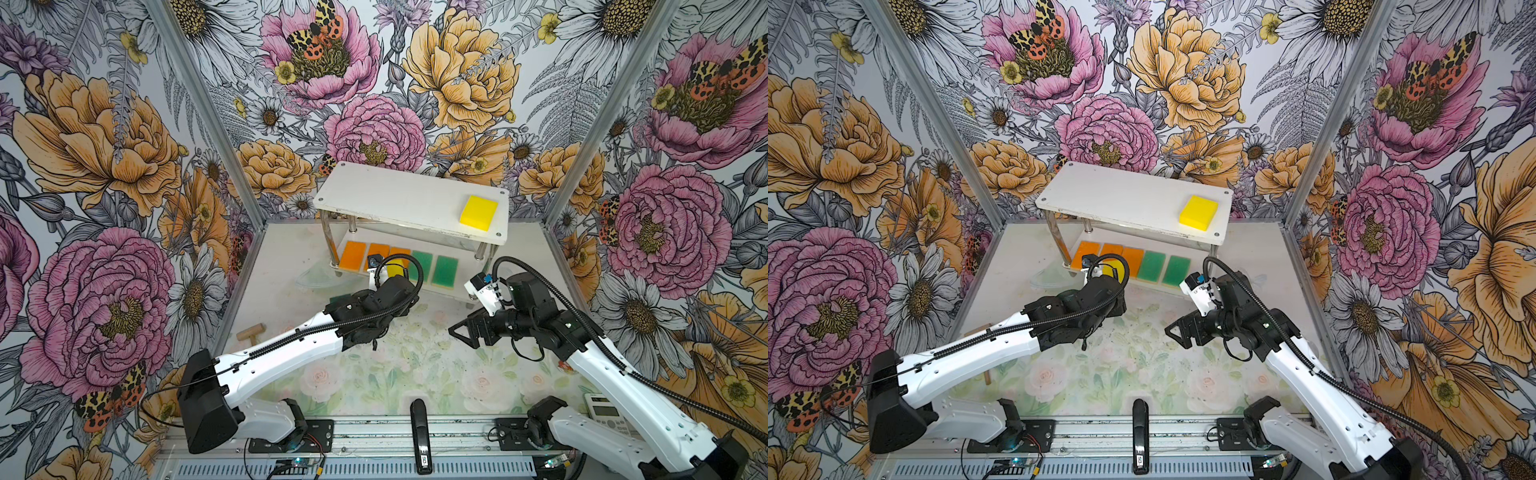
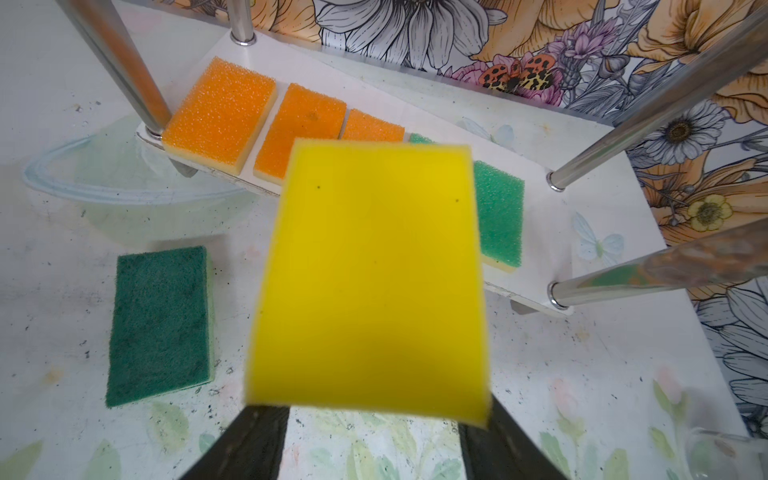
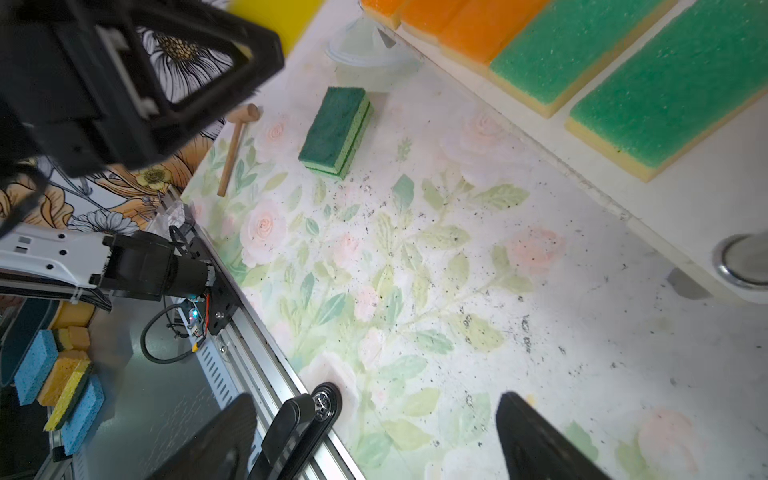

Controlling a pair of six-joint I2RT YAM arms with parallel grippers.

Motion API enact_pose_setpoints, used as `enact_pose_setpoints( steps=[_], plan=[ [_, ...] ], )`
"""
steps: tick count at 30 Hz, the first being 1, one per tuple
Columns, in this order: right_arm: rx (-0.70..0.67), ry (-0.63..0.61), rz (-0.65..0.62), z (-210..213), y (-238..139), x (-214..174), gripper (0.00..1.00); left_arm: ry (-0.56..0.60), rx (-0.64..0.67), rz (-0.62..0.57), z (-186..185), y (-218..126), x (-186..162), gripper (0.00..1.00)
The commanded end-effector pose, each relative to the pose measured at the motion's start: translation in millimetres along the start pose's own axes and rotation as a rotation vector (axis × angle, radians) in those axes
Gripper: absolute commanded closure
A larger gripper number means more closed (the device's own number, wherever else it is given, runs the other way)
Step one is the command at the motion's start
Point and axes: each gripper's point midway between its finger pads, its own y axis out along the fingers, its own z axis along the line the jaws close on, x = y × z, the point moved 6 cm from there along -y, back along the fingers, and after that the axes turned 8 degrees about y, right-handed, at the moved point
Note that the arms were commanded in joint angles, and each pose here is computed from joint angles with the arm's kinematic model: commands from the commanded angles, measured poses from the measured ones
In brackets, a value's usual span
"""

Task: Place and organize the cleaning sponges onto the shelf
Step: 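Carry the yellow sponge with the left gripper above the shelf top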

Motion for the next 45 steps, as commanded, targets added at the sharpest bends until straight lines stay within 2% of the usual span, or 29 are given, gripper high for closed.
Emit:
enact_pose_setpoints(
  steps=[1, 14, 22, 29, 34, 45],
  plan=[
    [-0.047, -0.016, 0.011, -4.0, 13.0, 1.8, 0.09, 0.084, -0.042, 0.009, -9.7, -17.0, 7.6, 0.37],
    [-0.160, -0.092, 0.096, -6.9, 57.8, -6.1, 0.10, 0.153, -0.167, -0.070, -32.2, -71.5, 65.7, 0.38],
    [-0.166, -0.095, 0.099, -11.9, 74.8, -10.3, 0.11, 0.181, -0.166, -0.167, -36.5, -92.7, 101.5, 0.38],
    [-0.166, -0.088, 0.103, -14.0, 79.4, -13.8, 0.11, 0.253, -0.168, -0.239, -57.7, -101.6, 133.5, 0.38],
    [-0.173, -0.084, 0.098, -15.1, 79.8, -14.4, 0.11, 0.281, -0.173, -0.253, -75.1, -94.3, 154.6, 0.38],
    [-0.157, -0.081, 0.100, -12.3, 79.6, -16.1, 0.11, 0.295, -0.144, -0.230, -87.1, -39.8, 181.4, 0.38]
  ],
)
